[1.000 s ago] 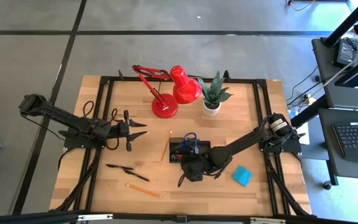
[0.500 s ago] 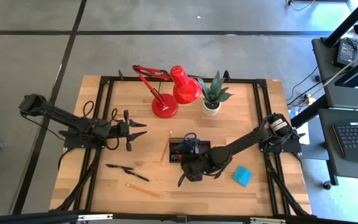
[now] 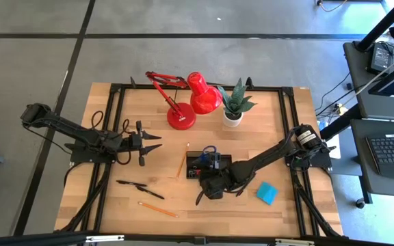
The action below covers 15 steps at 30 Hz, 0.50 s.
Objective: Pick and place office supplies into organizer
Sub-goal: Put the red eraser into the black desk organizer
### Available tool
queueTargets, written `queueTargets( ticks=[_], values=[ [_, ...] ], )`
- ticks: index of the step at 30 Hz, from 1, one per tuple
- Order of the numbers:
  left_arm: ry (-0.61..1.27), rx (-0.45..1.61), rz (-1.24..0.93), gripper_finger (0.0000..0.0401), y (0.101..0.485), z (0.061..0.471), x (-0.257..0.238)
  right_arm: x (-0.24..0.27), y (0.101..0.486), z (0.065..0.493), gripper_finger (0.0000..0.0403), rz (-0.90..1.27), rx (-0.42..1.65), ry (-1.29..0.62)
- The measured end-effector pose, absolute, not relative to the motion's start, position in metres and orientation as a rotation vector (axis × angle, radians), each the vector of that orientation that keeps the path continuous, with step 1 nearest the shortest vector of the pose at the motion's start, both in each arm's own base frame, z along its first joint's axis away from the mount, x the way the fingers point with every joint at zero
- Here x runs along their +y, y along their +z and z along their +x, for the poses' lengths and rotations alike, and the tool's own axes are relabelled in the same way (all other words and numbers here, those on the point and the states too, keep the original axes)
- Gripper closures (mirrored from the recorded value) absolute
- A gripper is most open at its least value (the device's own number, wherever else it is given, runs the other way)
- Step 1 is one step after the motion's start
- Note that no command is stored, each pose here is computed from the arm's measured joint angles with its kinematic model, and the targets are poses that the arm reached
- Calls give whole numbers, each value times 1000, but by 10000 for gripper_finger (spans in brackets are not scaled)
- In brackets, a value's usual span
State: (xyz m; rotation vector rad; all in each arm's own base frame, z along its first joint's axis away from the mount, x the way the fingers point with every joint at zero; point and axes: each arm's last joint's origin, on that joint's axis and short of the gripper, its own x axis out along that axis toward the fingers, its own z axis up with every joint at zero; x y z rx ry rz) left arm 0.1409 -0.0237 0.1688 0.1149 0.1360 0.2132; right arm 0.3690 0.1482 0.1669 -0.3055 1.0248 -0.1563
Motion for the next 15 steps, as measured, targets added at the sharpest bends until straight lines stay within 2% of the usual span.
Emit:
queueTargets(
  ticks=[11,15],
  values=[
    [213,136,115,274,169,141,-24,148,167,369,333,-305,1024,-156],
    [213,136,115,274,169,141,-24,148,167,369,321,-305,1025,-156]
  ],
)
